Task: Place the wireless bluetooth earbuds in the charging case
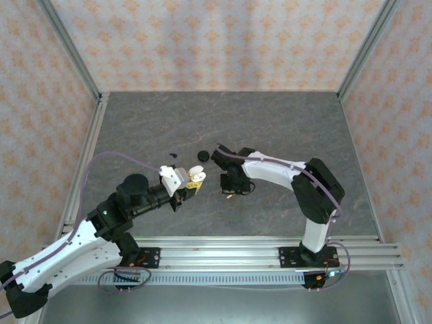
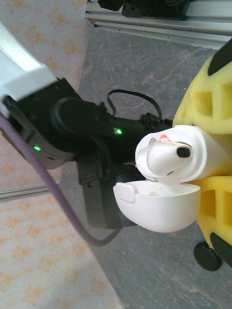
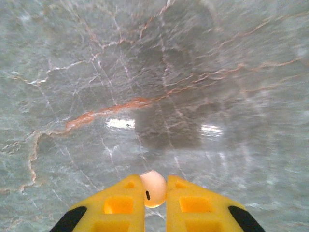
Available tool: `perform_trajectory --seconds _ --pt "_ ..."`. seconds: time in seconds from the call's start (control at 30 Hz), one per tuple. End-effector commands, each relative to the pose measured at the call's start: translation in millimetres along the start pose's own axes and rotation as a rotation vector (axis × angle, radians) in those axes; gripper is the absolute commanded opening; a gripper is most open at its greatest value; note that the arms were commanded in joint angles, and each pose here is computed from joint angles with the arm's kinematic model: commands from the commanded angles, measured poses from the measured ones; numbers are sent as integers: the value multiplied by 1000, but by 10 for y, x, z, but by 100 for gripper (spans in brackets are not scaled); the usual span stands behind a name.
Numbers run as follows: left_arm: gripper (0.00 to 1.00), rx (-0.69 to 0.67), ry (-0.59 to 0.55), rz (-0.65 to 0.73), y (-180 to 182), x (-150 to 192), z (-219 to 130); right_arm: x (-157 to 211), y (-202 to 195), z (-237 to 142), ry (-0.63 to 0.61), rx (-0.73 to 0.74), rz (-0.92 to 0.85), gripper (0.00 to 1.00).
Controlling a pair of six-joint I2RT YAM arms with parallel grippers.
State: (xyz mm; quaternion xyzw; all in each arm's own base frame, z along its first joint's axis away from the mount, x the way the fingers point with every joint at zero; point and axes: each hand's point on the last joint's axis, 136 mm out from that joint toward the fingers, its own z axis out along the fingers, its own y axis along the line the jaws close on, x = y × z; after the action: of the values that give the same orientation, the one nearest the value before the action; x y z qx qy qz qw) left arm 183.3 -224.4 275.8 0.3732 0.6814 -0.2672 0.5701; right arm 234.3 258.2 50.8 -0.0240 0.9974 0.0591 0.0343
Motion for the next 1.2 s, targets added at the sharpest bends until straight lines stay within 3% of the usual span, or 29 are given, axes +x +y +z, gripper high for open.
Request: perform_trajectory --seconds 0.0,0.23,0.5,0.67,0.87,1.17 --pt "0 -16 -24 21 22 -84 -39 -133 -80 -523 -150 39 -94 13" --pt "0 -5 -76 19 8 -209 -19 -267 -18 -1466 -420 -34 -218 8" --pt "0 7 -96 -3 3 -314 28 -275 234 -2444 -712 -284 -359 4" --pt "0 4 -91 -19 16 -372 55 -168 335 -2955 -870 -365 -485 4" --pt "0 16 -109 -30 8 -471 87 21 507 -3286 -990 -334 -685 4" --pt "0 45 -135 -51 -31 -584 101 233 843 -3367 -1038 -282 -904 4"
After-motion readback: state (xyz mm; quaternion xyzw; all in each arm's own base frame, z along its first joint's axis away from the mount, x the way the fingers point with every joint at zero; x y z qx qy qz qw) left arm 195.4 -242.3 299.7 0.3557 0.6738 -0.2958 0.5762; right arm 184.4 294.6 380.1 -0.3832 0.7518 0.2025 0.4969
